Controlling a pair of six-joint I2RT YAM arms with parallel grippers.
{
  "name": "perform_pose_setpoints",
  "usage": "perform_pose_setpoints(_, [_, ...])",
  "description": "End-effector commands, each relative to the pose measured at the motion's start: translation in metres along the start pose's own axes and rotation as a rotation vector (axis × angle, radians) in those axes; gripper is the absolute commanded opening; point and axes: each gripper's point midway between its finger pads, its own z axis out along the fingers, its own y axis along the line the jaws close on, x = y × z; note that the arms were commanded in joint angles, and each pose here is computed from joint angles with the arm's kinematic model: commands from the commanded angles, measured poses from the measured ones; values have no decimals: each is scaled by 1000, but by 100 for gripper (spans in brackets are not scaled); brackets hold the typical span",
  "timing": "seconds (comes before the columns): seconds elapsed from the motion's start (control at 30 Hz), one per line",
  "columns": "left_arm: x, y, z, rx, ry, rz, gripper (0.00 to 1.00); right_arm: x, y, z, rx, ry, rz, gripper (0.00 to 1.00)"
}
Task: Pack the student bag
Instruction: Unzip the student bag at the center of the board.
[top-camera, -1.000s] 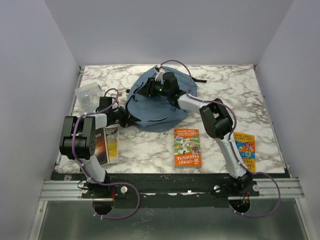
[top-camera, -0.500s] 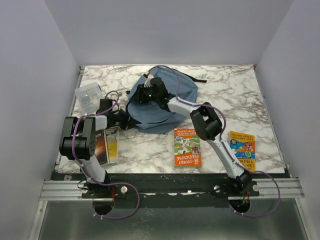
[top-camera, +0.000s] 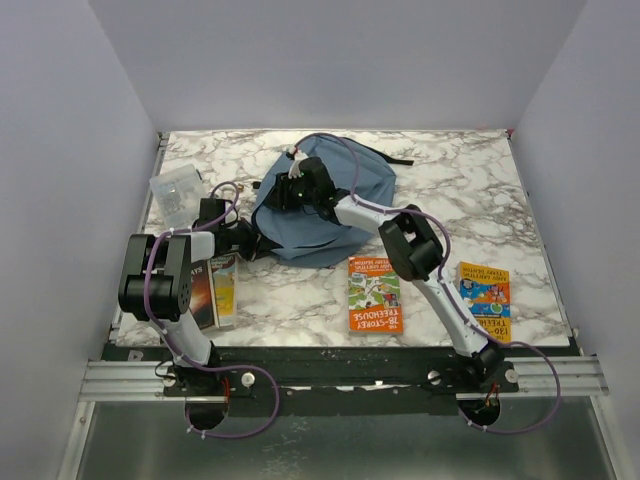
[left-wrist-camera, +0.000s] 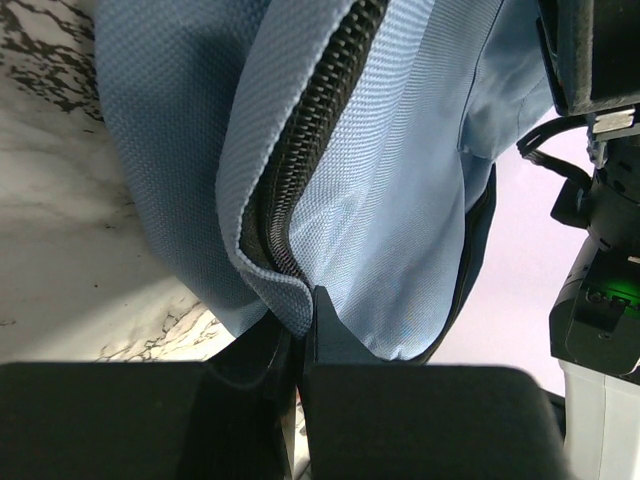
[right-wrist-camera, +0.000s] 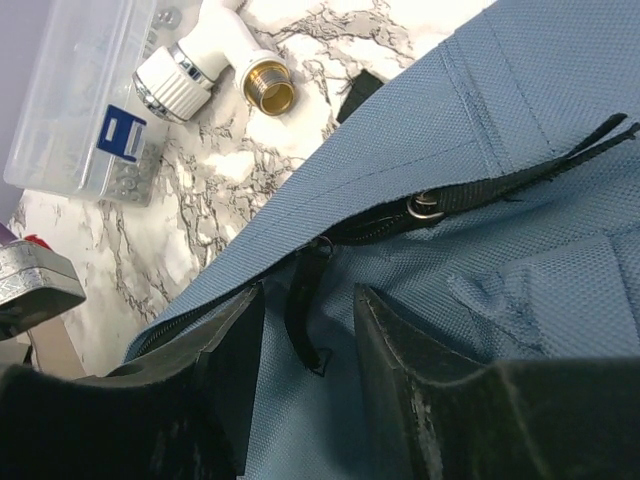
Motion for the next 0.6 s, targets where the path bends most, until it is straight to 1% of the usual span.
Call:
perform_pose_setpoints(0.0, [18,-1,-2,3,46,33,0,13,-16,2,80,9,-33,46])
perform_pose_setpoints(0.2, [23,-3,2,7,74,33,0,29,-6,19,72,6,-93,46])
perform_pose_setpoints(0.33, [23,-7,2,12,70,41,0,30,-7,29,106,10,-104,38])
perform_pose_setpoints(0.4, [23,-7,1,11,66,45,0,27,-6,31,102,5,-111,25])
perform_pose_setpoints(0.5, [25,-7,-2,16,65,58,0,23,2,25,72,17,-141,1])
perform_pose_setpoints(0.57, [26,-10,-5,24,54,88,16,15,13,14,46,13,-156,1])
